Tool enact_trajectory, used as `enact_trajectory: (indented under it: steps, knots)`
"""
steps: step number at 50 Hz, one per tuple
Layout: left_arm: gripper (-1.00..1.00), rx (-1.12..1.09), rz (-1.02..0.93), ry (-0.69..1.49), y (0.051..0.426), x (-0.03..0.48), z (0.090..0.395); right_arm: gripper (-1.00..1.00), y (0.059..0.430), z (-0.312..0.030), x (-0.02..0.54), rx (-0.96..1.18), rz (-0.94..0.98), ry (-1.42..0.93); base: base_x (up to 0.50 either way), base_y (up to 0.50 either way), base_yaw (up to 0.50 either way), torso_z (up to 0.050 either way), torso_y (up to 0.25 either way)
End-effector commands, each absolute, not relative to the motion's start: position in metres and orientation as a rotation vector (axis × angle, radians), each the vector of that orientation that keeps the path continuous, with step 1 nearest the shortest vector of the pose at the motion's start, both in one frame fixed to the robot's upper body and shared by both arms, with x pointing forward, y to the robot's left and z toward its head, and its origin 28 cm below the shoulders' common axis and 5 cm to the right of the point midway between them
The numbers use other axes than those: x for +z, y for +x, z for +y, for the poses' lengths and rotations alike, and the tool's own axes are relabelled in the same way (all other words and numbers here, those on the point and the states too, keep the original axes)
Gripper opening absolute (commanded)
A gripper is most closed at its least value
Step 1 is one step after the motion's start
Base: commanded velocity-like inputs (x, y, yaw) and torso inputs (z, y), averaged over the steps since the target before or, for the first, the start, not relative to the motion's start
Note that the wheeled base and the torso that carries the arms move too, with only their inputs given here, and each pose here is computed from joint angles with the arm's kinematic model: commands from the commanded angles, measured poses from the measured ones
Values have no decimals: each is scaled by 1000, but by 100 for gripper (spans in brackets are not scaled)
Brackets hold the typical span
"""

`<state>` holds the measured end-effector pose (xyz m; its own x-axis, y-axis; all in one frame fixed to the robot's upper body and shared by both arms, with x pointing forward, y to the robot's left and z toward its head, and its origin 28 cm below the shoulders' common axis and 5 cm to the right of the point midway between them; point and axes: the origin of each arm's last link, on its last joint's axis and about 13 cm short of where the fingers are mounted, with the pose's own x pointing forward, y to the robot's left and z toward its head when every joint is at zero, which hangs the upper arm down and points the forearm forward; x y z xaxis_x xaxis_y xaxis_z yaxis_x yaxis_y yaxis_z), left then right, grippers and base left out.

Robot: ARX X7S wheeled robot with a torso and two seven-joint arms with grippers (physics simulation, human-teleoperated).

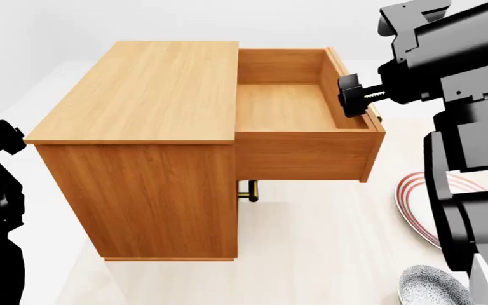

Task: Open the top drawer of the cabinet and put the bowl in it.

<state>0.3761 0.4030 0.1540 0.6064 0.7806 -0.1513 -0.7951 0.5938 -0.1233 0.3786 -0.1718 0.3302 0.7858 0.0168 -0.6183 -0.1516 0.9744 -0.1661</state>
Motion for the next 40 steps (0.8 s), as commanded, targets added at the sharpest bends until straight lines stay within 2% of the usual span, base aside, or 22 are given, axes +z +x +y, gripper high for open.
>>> enact_trajectory:
  steps: [1,29,34,40]
  knots:
    - [100,919,84,-184,376,155,403,100,375,-183,333,33,658,-229,0,0,0,0,0]
    - [100,919,84,-184,376,154,403,100,373,-202,331,-51,663,-250,0,0,0,0,0]
    - [100,920,86,-185,376,154,403,100,367,-200,356,67,529,-44,0,0,0,0,0]
    - [100,920,88,-184,376,153,403,100,346,-206,391,143,312,66,0,0,0,0,0]
